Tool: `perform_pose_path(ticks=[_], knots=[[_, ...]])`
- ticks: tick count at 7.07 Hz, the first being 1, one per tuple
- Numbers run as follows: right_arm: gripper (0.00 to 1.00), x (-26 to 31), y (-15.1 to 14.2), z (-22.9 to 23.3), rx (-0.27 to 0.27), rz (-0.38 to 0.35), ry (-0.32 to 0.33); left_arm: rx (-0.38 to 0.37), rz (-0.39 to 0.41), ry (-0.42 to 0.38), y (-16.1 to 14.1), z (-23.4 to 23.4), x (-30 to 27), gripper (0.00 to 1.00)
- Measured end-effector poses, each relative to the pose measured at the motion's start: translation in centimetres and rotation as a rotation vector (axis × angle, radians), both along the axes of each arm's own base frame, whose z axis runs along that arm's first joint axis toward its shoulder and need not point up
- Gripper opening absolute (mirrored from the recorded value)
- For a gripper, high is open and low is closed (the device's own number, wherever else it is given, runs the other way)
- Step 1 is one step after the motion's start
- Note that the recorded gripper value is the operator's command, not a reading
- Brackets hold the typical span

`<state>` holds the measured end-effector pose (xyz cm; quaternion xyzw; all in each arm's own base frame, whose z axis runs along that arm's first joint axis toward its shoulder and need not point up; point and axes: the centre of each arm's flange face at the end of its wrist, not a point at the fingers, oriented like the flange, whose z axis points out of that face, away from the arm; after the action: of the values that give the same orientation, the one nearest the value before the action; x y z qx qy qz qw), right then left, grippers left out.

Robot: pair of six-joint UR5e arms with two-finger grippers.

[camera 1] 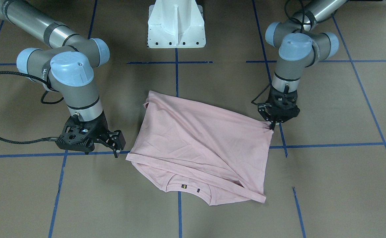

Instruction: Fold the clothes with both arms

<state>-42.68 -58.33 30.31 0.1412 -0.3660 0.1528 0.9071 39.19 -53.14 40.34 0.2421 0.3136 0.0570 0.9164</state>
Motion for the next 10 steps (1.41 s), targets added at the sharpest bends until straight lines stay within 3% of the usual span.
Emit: perform_pose_path(ticks=[3,4,5,7,10], knots=[[1.00,0.3,0.1,0.6,-0.009,0.007,0.003,0.091,-0.059,-0.054,-15.3,3.5,0.2,0.00],[1.00,0.4,0.2,0.5,-0.009,0.008,0.000,0.114,-0.085,-0.092,-18.5,4.1,0.4,0.21],[1.00,0.6,0.4,0.6,-0.008,0.007,-0.002,0.137,-0.112,-0.134,-20.3,5.2,0.2,0.99],[0.95,0.0,0.7,0.1,-0.035,0.029,-0.025,0.196,-0.075,-0.117,-20.2,6.7,-1.9,1.00],[0.87,-6.8,0.8,-5.2,-0.173,0.130,-0.134,0.229,0.016,0.014,-17.6,4.7,-5.7,1.00]])
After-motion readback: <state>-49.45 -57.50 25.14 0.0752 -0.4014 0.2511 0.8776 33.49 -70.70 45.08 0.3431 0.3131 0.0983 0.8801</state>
